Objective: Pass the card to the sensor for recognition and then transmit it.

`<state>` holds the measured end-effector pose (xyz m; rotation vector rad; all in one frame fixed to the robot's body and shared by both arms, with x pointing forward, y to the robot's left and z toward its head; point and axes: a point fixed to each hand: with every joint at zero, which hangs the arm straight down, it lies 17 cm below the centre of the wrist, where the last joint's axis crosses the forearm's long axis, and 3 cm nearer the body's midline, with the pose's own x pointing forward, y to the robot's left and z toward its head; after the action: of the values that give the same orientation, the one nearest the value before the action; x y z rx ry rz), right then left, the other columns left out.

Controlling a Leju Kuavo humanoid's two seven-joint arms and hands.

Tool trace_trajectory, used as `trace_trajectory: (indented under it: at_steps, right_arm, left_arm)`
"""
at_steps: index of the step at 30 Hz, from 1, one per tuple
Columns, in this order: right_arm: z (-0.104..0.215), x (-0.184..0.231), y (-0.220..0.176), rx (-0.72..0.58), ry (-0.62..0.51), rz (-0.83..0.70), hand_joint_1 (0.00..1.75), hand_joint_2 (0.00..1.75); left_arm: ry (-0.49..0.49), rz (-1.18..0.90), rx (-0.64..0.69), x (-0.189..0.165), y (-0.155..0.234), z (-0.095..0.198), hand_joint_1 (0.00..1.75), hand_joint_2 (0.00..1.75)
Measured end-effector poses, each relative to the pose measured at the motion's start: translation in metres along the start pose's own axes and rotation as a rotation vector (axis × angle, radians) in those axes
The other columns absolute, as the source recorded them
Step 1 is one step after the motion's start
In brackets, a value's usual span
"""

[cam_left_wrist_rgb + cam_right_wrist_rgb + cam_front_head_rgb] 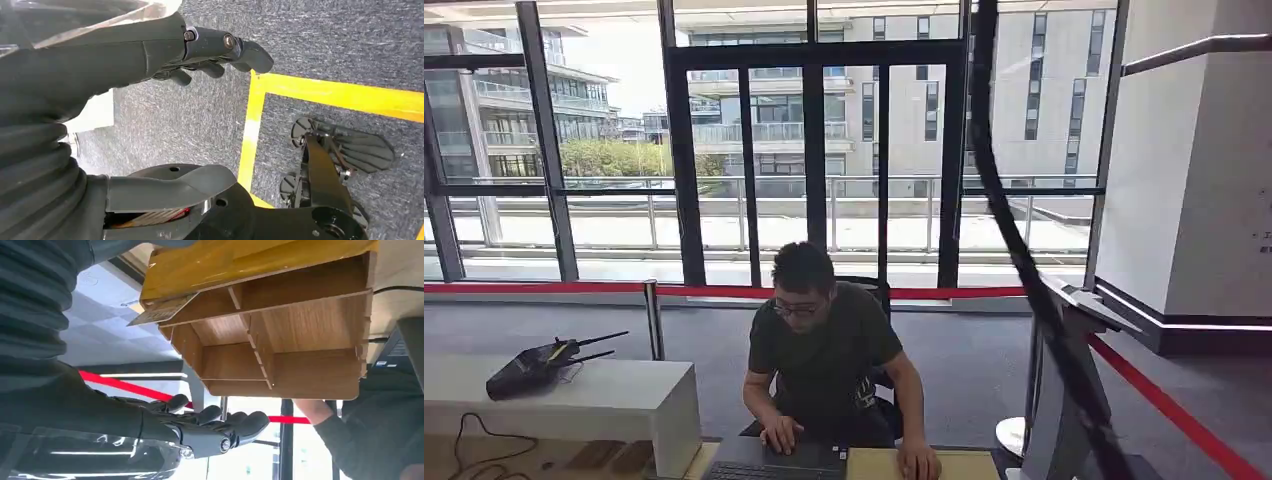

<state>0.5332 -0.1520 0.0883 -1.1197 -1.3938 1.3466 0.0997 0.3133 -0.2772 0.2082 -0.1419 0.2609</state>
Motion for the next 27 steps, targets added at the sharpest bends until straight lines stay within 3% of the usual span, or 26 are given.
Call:
trace_trajectory:
  at_steps: [14, 15, 16, 17, 27]
  right_arm:
    - [0.000, -0.010, -0.001, -0.004, 0.016, 0.014, 0.00, 1.75]
    - [0.000, -0.010, -0.001, -0.004, 0.016, 0.015, 0.00, 0.00]
    - [0.000, -0.011, -0.001, -0.003, 0.016, 0.015, 0.00, 0.00]
    - [0.000, -0.011, -0.001, -0.004, 0.017, 0.016, 0.00, 1.75]
    - [0.002, -0.025, 0.001, -0.008, 0.044, 0.018, 0.00, 1.75]
  left_arm:
    - [-0.004, -0.010, 0.000, 0.002, 0.004, -0.001, 0.00, 1.75]
    - [-0.004, -0.010, 0.000, 0.002, 0.004, -0.001, 0.00, 1.75]
    - [-0.004, -0.010, 0.000, 0.002, 0.005, -0.001, 0.00, 1.75]
    - [-0.004, -0.010, 0.000, 0.002, 0.005, -0.001, 0.00, 1.75]
    - [-0.012, -0.034, -0.015, 0.003, 0.004, -0.001, 0.00, 1.75]
